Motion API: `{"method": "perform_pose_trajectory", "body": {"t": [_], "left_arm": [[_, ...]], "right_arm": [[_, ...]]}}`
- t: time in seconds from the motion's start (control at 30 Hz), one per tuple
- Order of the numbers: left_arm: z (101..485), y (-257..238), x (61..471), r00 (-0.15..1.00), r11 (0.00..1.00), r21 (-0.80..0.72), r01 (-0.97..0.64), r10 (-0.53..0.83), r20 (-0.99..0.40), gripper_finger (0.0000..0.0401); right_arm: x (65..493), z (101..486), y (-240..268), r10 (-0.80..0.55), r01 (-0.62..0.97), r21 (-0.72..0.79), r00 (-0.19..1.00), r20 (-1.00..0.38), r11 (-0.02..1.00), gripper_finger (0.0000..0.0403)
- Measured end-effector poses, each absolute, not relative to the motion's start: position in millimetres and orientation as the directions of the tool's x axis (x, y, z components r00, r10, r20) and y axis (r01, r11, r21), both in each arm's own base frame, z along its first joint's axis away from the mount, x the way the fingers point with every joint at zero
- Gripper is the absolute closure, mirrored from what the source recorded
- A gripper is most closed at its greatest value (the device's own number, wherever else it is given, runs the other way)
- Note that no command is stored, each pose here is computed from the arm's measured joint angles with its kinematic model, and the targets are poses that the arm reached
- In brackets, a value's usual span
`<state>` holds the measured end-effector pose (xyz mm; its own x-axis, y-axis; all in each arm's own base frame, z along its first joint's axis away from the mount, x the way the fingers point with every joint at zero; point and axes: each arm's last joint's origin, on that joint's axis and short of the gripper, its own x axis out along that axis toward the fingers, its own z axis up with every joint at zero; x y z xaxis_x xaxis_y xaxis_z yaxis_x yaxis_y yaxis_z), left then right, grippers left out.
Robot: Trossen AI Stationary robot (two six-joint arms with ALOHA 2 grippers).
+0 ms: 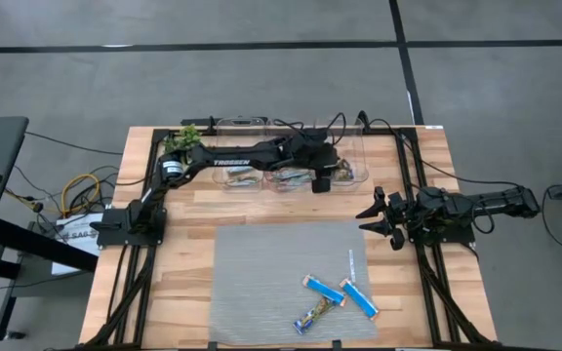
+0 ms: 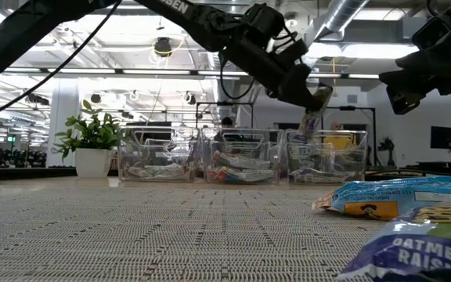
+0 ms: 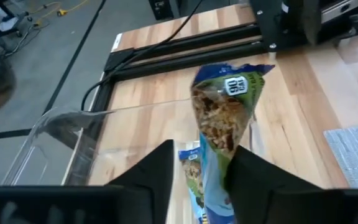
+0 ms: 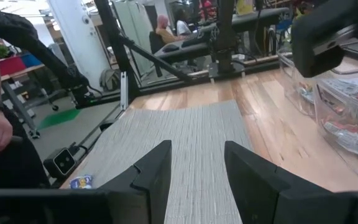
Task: Pick and place Granola Bars by type
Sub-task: Put the purple granola bar into the right transparent bin
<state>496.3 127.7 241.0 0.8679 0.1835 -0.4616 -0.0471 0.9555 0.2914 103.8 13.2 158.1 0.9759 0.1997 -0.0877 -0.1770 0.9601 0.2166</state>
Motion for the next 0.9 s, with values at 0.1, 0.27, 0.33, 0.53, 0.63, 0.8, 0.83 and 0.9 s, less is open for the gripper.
{"method": "perform_pose_trajectory", "body": {"t": [0.1,0.27,0.33,0.53,0.63,0.8,0.83,0.9], "left_arm": [[241.1,123.8,497.4,0.869,0.955,0.293,-0.044,0.181,-0.461,0.025],[241.0,121.2,498.0,0.855,0.945,0.314,-0.092,0.237,-0.461,0.0229],[239.7,121.0,497.2,0.843,0.947,0.303,-0.105,0.247,-0.479,0.0228],[248.2,119.3,494.7,0.821,0.971,0.23,-0.066,0.183,-0.541,0.0229],[247.2,120.9,494.0,0.817,0.972,0.225,-0.062,0.179,-0.548,0.0229],[245.4,127.6,491.0,0.804,0.974,0.219,-0.065,0.18,-0.566,0.0229],[243.8,130.1,490.8,0.799,0.971,0.227,-0.072,0.192,-0.57,0.0229],[241.7,134.7,489.9,0.786,0.965,0.244,-0.1,0.227,-0.575,0.0229]], "right_arm": [[103.8,158.0,13.2,0.199,-0.177,0.217,0.976,-0.088,0.96,0.0262],[103.7,158.1,13.2,0.2,-0.177,0.217,0.976,-0.087,0.96,0.026],[103.7,158.1,13.2,0.2,-0.177,0.217,0.976,-0.087,0.96,0.0259],[103.7,158.1,13.2,0.2,-0.177,0.217,0.976,-0.088,0.96,0.0261],[103.8,158.0,13.2,0.2,-0.177,0.217,0.976,-0.088,0.96,0.0262],[103.8,158.0,13.2,0.2,-0.177,0.217,0.976,-0.088,0.96,0.0259],[103.8,158.1,13.2,0.2,-0.177,0.217,0.976,-0.088,0.96,0.0259],[103.8,158.0,13.2,0.2,-0.177,0.217,0.976,-0.088,0.96,0.0259]]}}
